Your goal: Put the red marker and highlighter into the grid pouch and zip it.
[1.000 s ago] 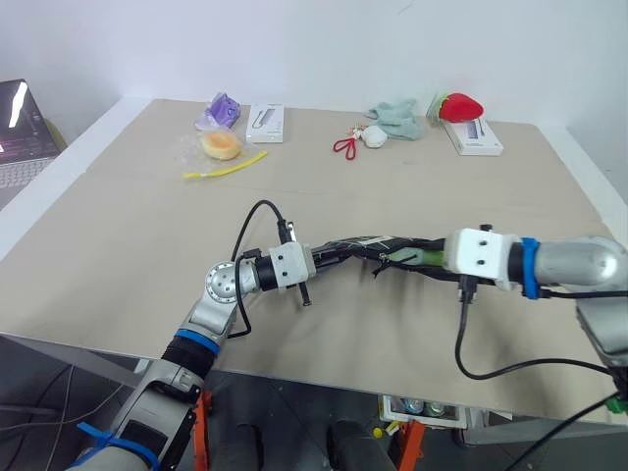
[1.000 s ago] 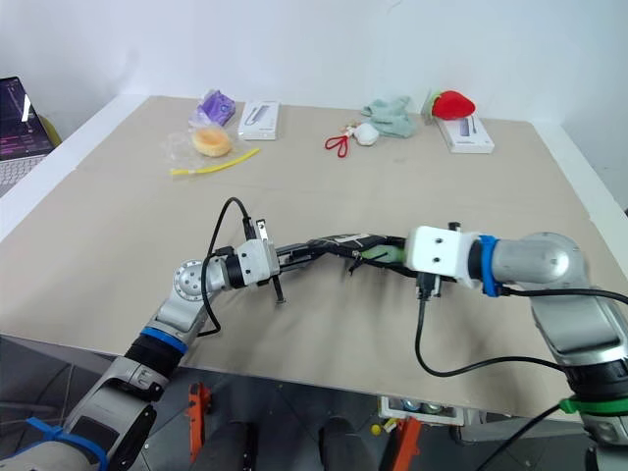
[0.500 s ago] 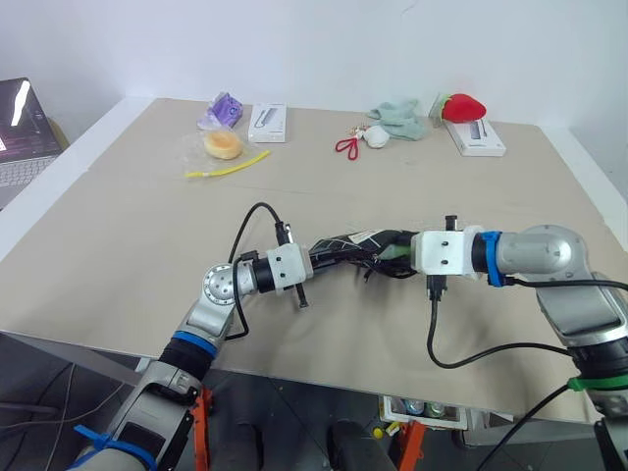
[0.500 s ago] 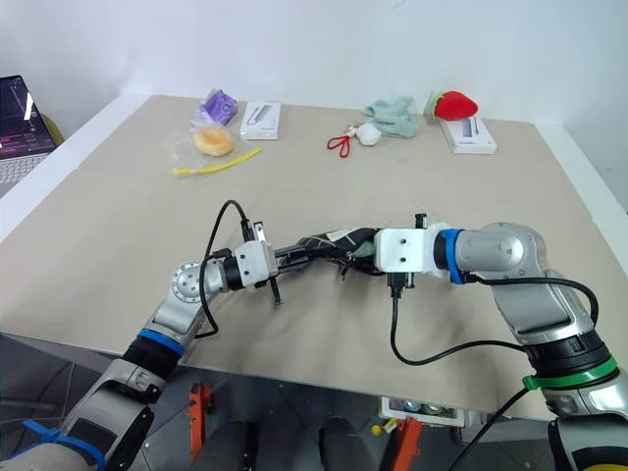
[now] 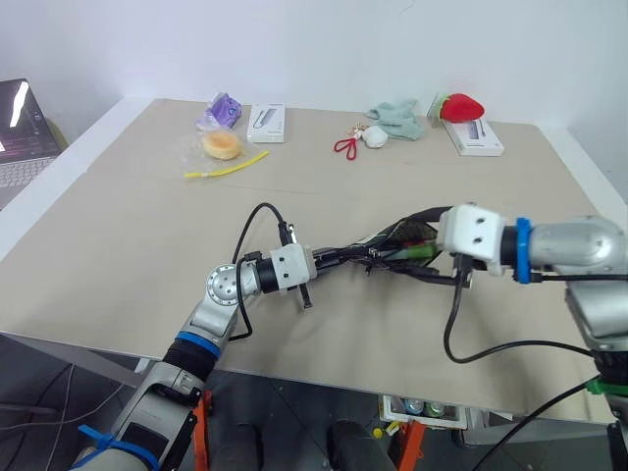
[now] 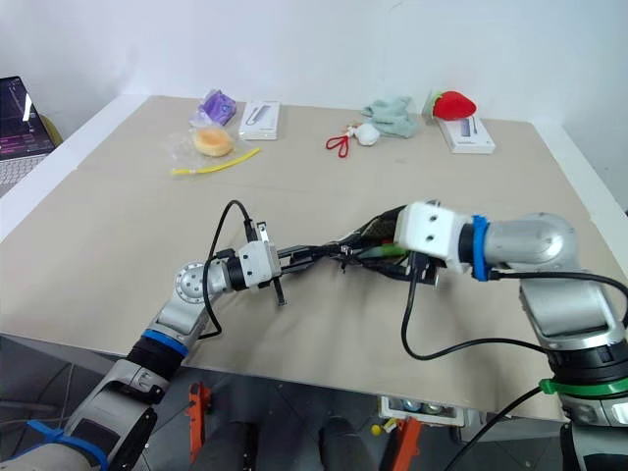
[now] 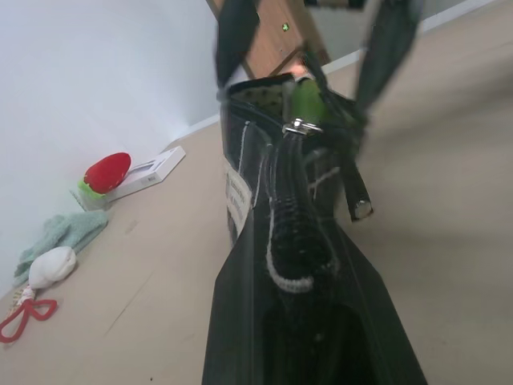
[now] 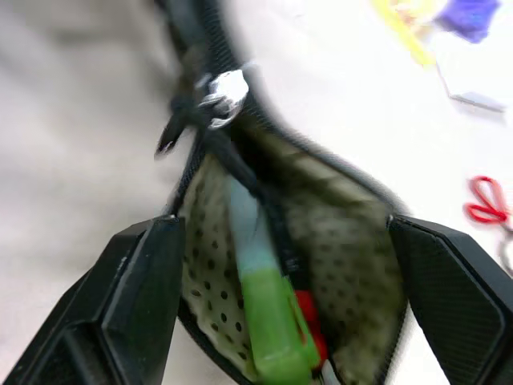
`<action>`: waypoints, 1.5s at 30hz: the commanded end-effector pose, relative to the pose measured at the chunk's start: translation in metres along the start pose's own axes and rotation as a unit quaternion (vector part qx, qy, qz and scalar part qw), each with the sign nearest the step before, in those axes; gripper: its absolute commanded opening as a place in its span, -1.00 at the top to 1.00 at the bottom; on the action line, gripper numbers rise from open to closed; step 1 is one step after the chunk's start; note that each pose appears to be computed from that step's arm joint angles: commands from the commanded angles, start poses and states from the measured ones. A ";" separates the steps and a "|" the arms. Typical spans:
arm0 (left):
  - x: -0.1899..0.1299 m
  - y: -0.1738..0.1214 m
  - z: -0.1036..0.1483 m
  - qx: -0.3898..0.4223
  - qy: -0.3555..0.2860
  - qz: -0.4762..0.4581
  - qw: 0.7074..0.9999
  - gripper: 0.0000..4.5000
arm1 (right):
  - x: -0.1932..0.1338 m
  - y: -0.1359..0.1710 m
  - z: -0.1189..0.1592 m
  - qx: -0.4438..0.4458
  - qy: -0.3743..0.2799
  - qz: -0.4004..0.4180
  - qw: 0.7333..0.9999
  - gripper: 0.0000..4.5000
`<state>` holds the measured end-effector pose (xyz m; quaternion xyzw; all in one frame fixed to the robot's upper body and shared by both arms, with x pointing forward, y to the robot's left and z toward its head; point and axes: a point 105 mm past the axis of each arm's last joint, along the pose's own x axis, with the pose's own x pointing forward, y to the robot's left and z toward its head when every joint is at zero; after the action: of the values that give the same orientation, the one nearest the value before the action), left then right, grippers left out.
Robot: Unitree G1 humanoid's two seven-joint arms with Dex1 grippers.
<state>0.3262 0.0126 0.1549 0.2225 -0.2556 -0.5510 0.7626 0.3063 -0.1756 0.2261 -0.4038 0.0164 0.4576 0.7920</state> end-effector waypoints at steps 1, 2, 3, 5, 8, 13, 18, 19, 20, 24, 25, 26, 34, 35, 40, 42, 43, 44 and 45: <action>0.003 0.005 0.013 0.020 -0.020 0.004 1.000 1.00 | -0.021 -0.011 0.029 0.008 -0.042 -0.016 0.999 -0.93; 0.003 0.005 0.013 0.020 -0.020 0.004 1.000 1.00 | -0.022 -0.010 0.032 0.015 -0.050 -0.013 0.999 -0.93; 0.003 0.005 0.013 0.020 -0.020 0.005 1.000 1.00 | -0.022 -0.007 0.036 0.023 -0.058 -0.005 0.998 -0.93; 0.003 0.006 0.012 0.019 -0.020 0.005 1.000 1.00 | -0.019 0.000 0.041 0.032 -0.068 0.010 0.997 -0.93; 0.005 0.006 0.013 0.019 -0.021 0.005 1.000 1.00 | -0.006 0.016 0.039 0.028 -0.062 0.037 0.997 -0.93; 0.006 0.006 0.013 0.019 -0.022 0.004 1.000 1.00 | 0.010 0.030 0.023 0.012 -0.031 0.057 0.998 -0.83; 0.005 0.006 0.014 0.020 -0.021 0.006 1.000 1.00 | 0.012 0.027 0.014 -0.001 -0.017 0.053 0.998 0.03; 0.004 0.006 0.014 0.020 -0.020 0.006 1.000 1.00 | 0.012 0.027 0.014 -0.002 -0.018 0.052 0.998 0.26; 0.004 0.006 0.014 0.020 -0.020 0.007 1.000 1.00 | 0.011 0.027 0.014 -0.003 -0.017 0.052 0.999 0.48; 0.003 0.006 0.013 0.020 -0.018 0.010 1.000 1.00 | 0.004 0.016 0.016 0.006 -0.024 0.036 0.999 0.99; 0.003 0.006 0.013 0.021 -0.018 0.010 1.000 1.00 | -0.001 0.011 0.018 0.016 -0.030 0.026 0.999 0.99; 0.003 0.007 0.013 0.021 -0.017 0.011 1.000 1.00 | -0.006 0.004 0.018 0.025 -0.034 0.013 0.999 0.99; 0.001 0.007 0.013 0.022 -0.015 0.012 1.000 1.00 | -0.061 -0.034 -0.028 0.072 0.046 -0.078 0.993 0.99; 0.001 0.007 0.012 0.022 -0.015 0.012 1.000 1.00 | -0.063 -0.034 -0.030 0.075 0.047 -0.080 0.993 0.99; 0.002 0.009 0.012 0.022 -0.015 0.010 1.000 1.00 | -0.071 -0.037 -0.035 0.079 0.060 -0.090 0.991 0.99; 0.003 0.009 0.012 0.022 -0.015 0.009 1.000 1.00 | -0.072 -0.037 -0.035 0.078 0.060 -0.093 0.991 0.99; 0.003 0.008 0.012 0.022 -0.015 0.008 1.000 1.00 | -0.071 -0.036 -0.035 0.079 0.061 -0.094 0.991 0.99; 0.003 0.008 0.012 0.021 -0.016 0.008 1.000 1.00 | -0.071 -0.036 -0.036 0.080 0.062 -0.095 0.990 0.99; 0.003 0.008 0.012 0.021 -0.016 0.008 1.000 1.00 | -0.073 -0.036 -0.039 0.080 0.069 -0.099 0.989 0.99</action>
<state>0.3250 0.0108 0.1585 0.2246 -0.2617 -0.5486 0.7617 0.3065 -0.2525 0.2342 -0.3518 0.0858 0.3744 0.8536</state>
